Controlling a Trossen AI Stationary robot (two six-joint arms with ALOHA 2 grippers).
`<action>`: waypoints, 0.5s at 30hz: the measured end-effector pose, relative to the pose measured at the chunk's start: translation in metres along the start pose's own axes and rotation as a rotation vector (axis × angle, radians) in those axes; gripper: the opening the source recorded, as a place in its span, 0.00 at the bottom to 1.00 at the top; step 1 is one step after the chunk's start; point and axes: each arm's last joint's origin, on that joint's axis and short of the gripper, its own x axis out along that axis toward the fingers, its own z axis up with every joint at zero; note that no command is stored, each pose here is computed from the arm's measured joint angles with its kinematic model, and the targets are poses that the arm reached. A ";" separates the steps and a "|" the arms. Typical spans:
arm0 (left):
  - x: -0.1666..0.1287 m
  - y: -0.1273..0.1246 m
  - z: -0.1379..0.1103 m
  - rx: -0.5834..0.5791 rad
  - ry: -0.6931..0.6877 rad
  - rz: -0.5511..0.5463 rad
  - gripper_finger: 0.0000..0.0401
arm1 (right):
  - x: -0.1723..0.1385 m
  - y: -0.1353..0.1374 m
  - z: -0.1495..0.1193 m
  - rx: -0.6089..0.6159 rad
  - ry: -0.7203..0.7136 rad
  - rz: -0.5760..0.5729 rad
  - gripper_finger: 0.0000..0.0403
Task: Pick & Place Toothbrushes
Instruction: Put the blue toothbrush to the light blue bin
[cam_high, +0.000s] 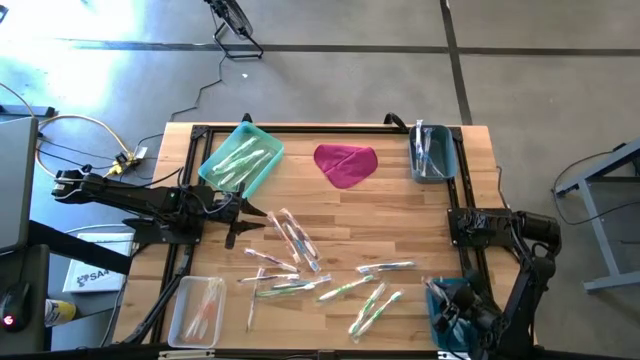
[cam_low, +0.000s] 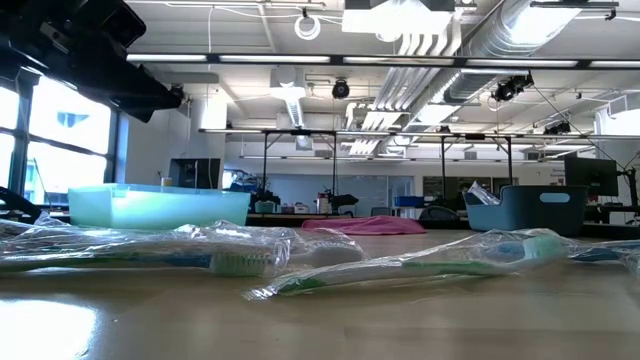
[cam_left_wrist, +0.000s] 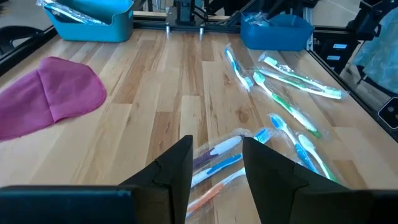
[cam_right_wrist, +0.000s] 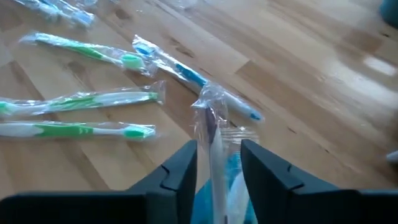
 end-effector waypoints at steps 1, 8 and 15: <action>0.000 0.000 0.000 0.000 0.000 -0.001 0.34 | 0.000 0.000 0.001 -0.002 0.002 -0.011 0.30; 0.000 0.000 0.000 0.005 0.000 -0.001 0.34 | 0.002 -0.002 0.017 -0.012 -0.018 -0.056 0.25; 0.000 0.000 0.000 0.007 0.000 0.003 0.34 | -0.001 -0.002 0.040 0.048 -0.045 0.013 0.20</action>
